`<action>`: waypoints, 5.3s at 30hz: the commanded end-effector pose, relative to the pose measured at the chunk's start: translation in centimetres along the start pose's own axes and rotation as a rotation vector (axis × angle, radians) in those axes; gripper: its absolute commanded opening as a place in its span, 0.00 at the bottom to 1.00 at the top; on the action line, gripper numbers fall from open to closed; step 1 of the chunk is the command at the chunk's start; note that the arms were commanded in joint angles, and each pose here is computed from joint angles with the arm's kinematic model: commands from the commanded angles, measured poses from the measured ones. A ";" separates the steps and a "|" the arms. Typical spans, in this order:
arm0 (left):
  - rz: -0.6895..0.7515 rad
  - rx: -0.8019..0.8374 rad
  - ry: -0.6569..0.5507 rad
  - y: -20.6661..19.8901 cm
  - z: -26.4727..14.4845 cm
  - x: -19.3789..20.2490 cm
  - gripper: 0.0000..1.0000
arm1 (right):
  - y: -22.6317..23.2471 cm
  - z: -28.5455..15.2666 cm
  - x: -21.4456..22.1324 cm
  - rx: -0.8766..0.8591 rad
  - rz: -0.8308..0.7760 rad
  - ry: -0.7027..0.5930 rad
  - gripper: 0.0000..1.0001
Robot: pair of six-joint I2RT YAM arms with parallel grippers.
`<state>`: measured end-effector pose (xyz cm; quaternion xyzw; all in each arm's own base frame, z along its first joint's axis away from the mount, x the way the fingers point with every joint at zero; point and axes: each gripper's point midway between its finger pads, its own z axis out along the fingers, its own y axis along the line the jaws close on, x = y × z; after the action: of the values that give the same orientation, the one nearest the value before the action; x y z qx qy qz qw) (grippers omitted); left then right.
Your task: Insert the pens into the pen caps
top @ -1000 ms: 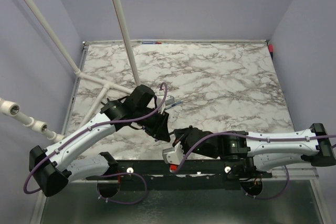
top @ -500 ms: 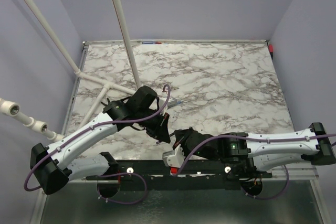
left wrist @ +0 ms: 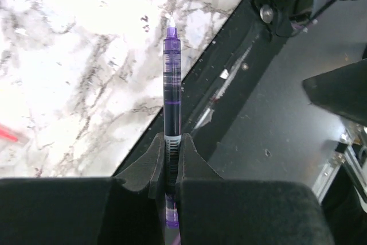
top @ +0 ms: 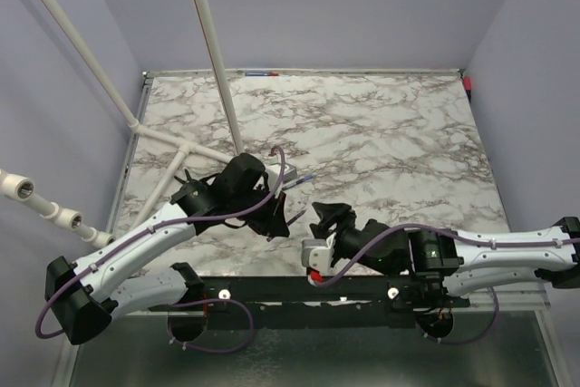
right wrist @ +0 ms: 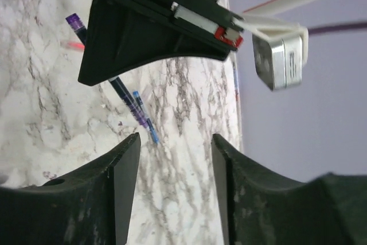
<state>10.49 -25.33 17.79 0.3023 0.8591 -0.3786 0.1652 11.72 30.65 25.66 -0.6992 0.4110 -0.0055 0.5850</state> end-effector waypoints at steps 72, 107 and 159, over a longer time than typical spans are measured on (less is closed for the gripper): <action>0.163 0.429 -0.822 -8.5 -7.8 -9.2 0.00 | -12.1 0.1 -5.5 -0.042 1.530 -0.552 0.26; 0.197 0.365 -0.632 -7.7 -5.3 -8.0 0.29 | -7.3 2.1 -3.1 -0.135 1.451 -0.328 0.01; 0.236 -0.288 -0.579 3.8 -4.4 -8.5 0.00 | 2.8 2.0 27.1 0.390 1.468 0.844 0.53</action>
<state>19.67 -23.22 23.50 0.2380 0.7818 -0.2987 0.4929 28.84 17.33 11.98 -0.0802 0.9221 0.0376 0.3766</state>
